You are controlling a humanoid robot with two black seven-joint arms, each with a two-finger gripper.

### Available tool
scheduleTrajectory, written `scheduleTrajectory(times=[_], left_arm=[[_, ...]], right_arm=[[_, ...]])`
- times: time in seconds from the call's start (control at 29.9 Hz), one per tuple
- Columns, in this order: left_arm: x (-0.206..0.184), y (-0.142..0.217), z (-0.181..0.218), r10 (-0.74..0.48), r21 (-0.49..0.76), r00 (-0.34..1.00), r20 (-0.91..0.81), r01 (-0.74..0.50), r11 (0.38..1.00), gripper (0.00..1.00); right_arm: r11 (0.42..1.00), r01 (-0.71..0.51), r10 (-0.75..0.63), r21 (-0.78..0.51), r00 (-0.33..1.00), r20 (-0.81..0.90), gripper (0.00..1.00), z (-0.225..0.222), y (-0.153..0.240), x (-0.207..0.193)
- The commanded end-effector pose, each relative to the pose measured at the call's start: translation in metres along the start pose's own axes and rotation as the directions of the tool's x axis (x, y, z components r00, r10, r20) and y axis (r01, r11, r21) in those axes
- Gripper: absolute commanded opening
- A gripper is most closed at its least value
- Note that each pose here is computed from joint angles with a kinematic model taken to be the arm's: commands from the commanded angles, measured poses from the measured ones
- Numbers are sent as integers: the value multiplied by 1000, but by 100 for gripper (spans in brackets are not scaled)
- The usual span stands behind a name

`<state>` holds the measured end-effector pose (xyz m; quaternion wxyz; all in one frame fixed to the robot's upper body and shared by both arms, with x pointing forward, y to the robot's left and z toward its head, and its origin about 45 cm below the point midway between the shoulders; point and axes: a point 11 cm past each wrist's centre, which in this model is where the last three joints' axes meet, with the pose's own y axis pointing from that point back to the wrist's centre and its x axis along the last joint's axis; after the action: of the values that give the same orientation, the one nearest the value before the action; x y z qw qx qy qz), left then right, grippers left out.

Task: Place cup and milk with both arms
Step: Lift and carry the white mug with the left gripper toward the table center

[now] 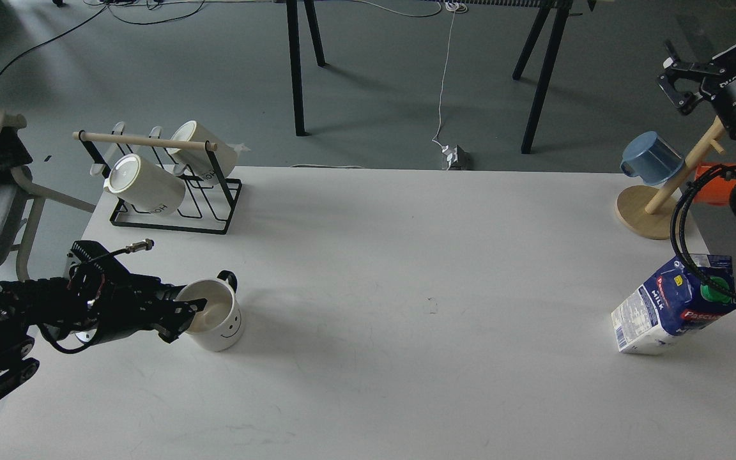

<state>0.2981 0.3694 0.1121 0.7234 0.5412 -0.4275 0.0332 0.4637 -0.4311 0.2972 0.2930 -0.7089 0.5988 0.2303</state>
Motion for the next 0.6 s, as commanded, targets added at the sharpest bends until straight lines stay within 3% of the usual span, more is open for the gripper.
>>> scheduleTrajectory(times=[0.0, 0.17, 0.3, 0.4, 0.57], left_arm=[[8, 2, 4, 25, -53, 1000, -12, -25, 998, 4], [22, 2, 8, 63, -90, 998, 7, -62, 994, 2], [77, 2, 24, 139, -145, 987, 80, -127, 981, 2], [127, -1, 60, 158, -239, 979, 128, -124, 963, 2], [204, -33, 153, 195, -390, 960, 199, -104, 915, 2]], right_arm=[[1000, -2, 2, 0, 1000, 2, 99, 1, 1, 1], [1000, -9, 9, 7, 1000, -1, 99, -3, 3, 4], [1000, -17, 17, 6, 1000, -4, 99, -3, 6, 8], [1000, -20, 20, 9, 1000, 0, 99, -3, 7, 9], [1000, -22, 22, 16, 1000, 6, 99, -4, 9, 10]])
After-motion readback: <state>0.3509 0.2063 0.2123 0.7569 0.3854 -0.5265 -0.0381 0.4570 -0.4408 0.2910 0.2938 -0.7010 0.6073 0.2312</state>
